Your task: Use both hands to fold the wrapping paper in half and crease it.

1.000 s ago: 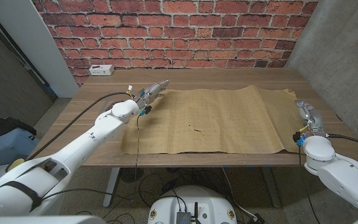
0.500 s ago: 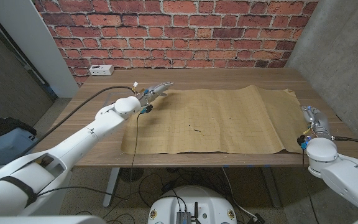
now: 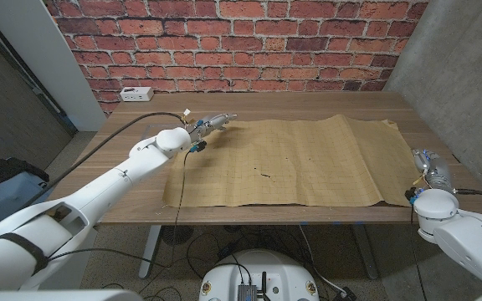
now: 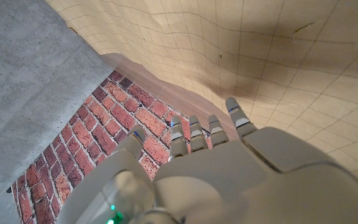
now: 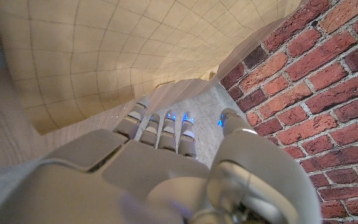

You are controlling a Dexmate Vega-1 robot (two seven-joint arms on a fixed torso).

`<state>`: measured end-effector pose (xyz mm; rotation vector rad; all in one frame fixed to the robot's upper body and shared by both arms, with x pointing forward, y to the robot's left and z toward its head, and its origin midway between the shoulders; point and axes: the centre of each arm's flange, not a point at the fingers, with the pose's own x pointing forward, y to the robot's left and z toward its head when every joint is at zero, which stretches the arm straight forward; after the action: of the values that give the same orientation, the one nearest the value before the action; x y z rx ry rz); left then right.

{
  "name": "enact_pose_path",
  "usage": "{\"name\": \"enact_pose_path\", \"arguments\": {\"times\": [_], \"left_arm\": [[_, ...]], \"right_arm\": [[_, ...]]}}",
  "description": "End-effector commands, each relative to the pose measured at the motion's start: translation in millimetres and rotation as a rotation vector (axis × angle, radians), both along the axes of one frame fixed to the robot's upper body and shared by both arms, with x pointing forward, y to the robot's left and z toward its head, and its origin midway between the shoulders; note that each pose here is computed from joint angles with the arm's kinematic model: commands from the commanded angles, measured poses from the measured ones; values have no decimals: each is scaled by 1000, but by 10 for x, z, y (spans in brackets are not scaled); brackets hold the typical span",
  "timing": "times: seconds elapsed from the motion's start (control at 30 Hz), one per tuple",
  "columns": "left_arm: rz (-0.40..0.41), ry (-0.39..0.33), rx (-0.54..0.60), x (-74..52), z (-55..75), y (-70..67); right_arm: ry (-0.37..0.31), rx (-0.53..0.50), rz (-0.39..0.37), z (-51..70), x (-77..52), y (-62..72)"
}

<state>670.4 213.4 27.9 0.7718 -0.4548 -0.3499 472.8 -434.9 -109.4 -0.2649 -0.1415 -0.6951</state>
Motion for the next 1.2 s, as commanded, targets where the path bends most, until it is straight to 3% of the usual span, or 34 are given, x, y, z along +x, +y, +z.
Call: {"name": "enact_pose_path", "arguments": {"times": [0.03,0.83,1.2], "left_arm": [[13,2,40,-4,-1,-25],[16,3,49,-20,-8,-22],[16,4,54,-25,1,-35]], "right_arm": [[42,-7,-63,-52,-93,-46],[157,65,-115,-302,-163,-108],[211,79,-202,-328,-169,-91]]}}
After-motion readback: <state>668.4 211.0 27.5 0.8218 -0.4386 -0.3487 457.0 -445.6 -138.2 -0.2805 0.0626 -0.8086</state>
